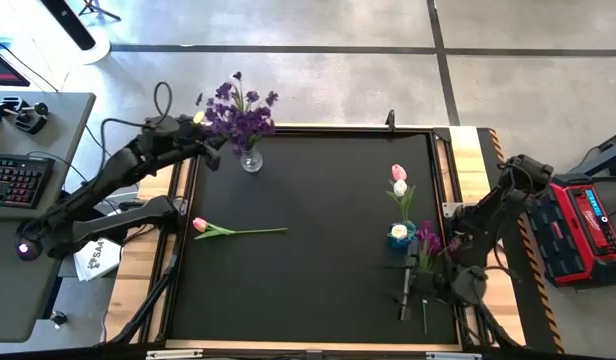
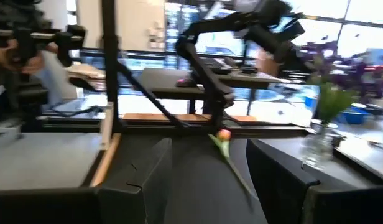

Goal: Sort flowers into vase by color
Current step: Adjust the violet flowers, then adjust the transparent blue vase

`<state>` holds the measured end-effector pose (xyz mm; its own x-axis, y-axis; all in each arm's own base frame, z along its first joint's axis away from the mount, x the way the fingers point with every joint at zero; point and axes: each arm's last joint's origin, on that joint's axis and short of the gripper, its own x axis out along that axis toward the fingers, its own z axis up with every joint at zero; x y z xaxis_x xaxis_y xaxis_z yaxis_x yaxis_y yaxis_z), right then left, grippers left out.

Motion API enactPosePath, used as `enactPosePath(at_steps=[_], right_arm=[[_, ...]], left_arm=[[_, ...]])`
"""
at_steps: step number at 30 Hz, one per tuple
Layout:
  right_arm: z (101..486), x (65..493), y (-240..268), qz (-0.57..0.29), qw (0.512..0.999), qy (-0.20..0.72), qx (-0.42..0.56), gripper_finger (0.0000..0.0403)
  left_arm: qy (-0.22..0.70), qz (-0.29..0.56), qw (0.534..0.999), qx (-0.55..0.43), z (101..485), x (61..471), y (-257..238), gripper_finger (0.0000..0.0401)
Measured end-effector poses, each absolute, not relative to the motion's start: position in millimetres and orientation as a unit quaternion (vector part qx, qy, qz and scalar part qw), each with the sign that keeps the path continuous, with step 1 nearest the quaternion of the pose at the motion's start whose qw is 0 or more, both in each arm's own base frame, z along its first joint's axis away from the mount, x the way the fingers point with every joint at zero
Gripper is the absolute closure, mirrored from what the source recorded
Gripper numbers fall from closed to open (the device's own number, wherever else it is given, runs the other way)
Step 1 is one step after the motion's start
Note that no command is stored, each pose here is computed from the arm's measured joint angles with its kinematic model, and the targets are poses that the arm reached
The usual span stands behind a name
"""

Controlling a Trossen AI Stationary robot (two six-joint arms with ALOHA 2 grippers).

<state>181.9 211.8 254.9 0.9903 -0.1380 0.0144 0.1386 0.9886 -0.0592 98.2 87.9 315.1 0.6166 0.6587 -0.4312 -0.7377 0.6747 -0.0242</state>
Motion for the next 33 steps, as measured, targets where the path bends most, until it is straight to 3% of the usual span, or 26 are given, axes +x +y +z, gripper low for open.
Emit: enactPosePath(at_steps=[10,21,33], right_arm=[[242,241,158,0.011,0.999,0.045,0.024,0.021],[226,293,85,0.006,0.995,0.087,0.056,0.021],[188,412,51,0.088,0.977,0.191,0.027,0.0209]], left_arm=[[0.155,0.32,0.928,-0.111,348,84,57,0.0217],[0.129,0.248,0.952,-0.127,352,86,33,0.0217],[0.132,0.245,0.953,-0.124,352,88,28,0.0217]])
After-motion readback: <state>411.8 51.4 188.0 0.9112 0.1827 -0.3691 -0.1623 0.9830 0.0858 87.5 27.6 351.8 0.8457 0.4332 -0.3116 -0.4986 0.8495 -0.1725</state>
